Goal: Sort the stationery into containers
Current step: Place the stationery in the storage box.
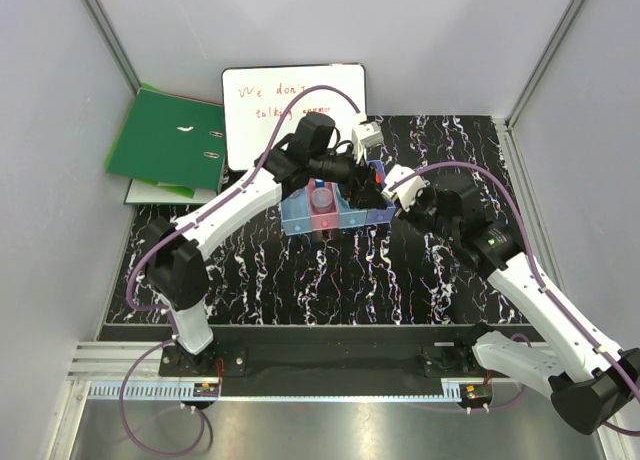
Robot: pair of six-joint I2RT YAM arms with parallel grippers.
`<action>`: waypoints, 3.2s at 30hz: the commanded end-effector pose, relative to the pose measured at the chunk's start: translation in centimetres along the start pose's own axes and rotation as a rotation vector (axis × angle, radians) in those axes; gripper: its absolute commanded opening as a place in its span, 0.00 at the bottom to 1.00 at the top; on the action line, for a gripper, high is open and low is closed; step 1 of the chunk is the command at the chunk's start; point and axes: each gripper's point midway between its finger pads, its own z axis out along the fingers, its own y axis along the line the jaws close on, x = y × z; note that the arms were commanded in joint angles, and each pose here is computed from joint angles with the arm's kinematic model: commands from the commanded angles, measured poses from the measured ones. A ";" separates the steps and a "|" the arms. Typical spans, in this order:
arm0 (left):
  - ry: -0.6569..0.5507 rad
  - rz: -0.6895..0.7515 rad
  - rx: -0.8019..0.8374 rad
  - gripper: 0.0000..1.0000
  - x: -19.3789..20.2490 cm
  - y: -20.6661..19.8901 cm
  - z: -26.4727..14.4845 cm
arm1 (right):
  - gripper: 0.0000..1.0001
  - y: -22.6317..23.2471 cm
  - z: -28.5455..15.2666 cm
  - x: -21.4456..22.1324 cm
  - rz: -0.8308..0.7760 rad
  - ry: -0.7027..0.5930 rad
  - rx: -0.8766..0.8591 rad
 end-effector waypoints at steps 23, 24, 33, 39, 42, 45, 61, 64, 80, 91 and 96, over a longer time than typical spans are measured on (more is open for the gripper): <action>-0.090 0.074 0.124 0.40 -4.0 -1.6 1.7 | 0.00 -1.5 -0.3 -2.0 0.008 -0.074 0.073; -0.091 0.075 0.126 0.38 -4.1 -1.6 1.8 | 0.00 -1.5 -0.3 -1.9 0.009 -0.073 0.075; -0.101 0.083 0.132 0.19 -4.7 -1.7 2.1 | 0.02 -1.5 -0.4 -2.0 0.007 -0.076 0.075; -0.096 0.084 0.136 0.00 -4.4 -2.0 2.2 | 0.04 -1.7 -0.5 -1.9 0.001 -0.076 0.088; -0.092 0.083 0.137 0.00 -4.2 -2.0 2.3 | 0.19 -1.7 -0.5 -2.0 -0.002 -0.081 0.082; -0.092 0.086 0.131 0.00 -4.2 -2.0 2.2 | 0.69 -1.4 -0.6 -2.2 -0.011 -0.092 0.072; 0.187 0.271 -0.177 0.00 1.6 4.8 -2.5 | 1.00 -3.2 -2.4 -0.7 -0.021 -0.043 0.186; 0.289 0.363 -0.240 0.00 3.4 7.3 -4.0 | 1.00 -3.5 -2.9 0.0 -0.036 -0.030 0.216; 0.729 0.814 -0.257 0.00 9.4 17.0 -2.3 | 1.00 -3.8 -2.9 0.9 -0.035 0.006 0.247; 0.728 0.837 -0.219 0.00 10.2 18.5 0.3 | 1.00 -3.3 -2.8 1.6 -0.027 0.010 0.235; 0.734 0.825 -0.228 0.36 10.6 19.0 0.9 | 1.00 -3.3 -2.9 2.0 -0.023 0.015 0.236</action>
